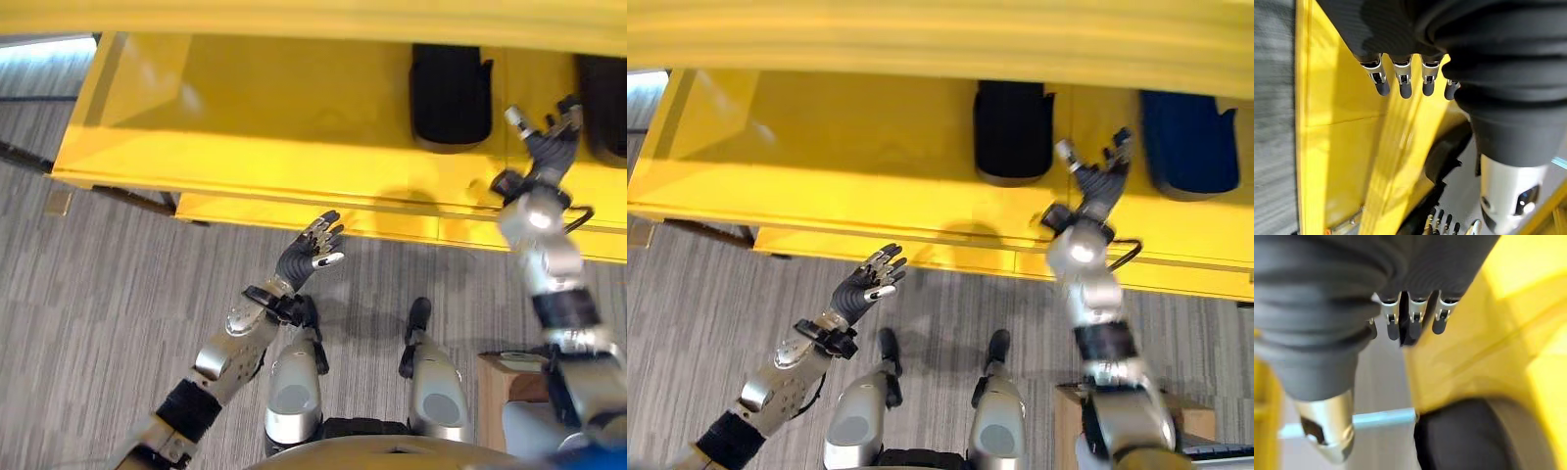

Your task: Move parts from the plastic box to the shelf.

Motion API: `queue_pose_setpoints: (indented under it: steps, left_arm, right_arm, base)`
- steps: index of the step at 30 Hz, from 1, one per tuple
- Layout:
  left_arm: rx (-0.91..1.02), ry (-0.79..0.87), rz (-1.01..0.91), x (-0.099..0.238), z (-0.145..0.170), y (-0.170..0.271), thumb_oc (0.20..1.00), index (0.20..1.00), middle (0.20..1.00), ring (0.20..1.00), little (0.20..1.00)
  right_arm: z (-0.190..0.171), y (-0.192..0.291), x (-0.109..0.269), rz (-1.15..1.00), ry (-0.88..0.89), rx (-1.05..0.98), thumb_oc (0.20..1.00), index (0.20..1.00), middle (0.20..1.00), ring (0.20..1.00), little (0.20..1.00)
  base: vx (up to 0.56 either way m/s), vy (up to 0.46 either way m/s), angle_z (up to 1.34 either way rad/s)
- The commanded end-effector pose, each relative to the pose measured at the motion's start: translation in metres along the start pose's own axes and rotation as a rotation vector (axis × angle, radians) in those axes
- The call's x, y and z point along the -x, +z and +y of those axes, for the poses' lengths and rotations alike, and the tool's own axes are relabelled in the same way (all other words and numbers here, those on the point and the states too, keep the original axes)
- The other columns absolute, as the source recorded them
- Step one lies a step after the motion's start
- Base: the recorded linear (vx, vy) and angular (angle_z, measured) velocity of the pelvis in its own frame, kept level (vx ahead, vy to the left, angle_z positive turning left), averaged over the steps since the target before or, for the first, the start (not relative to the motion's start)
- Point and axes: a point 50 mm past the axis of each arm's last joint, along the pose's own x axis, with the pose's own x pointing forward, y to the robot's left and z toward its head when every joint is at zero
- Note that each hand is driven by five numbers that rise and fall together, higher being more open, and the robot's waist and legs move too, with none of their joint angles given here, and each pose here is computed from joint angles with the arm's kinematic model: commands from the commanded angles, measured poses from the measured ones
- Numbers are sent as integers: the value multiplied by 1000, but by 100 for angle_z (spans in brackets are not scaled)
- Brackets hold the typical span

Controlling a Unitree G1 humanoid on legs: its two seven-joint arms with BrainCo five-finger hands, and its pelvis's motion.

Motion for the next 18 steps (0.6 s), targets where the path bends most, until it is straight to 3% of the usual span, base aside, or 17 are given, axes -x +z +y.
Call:
queue_pose_setpoints:
  steps: [1,4,6,7,11,16,18]
  left_arm:
    - [-30,-51,-112,5,-11,12,1000,1000,1000,1000,1000]
    - [-20,-7,-90,16,-4,3,1000,1000,1000,1000,1000]
    - [-19,-2,-85,17,-3,2,1000,1000,1000,1000,1000]
    - [-17,4,-52,24,2,-6,1000,1000,1000,1000,1000]
    - [-69,-6,10,38,11,-17,1000,1000,1000,1000,1000]
    - [-82,-41,84,48,22,-22,1000,1000,1000,1000,1000]
    - [-82,-46,131,50,25,-27,1000,1000,1000,1000,1000]
  right_arm:
    - [-6,1,0,-67,62,100,1000,1000,1000,1000,1000]
    - [-25,-43,37,136,119,163,1000,1000,1000,1000,1000]
    - [-27,-48,41,170,128,178,1000,1000,1000,1000,1000]
    - [-37,-82,68,368,144,192,1000,1000,1000,1000,1000]
    - [-57,-118,104,598,168,220,1000,1000,1000,1000,1000]
    - [-76,-135,130,733,163,193,1000,1000,1000,1000,1000]
    - [-79,-131,119,680,115,191,1000,1000,1000,1000,1000]
  base:
    - [83,74,-18]
    - [119,112,-9]
    - [67,121,-17]
    - [56,153,-17]
    - [51,189,-2]
    - [5,156,-4]
    - [52,94,-9]
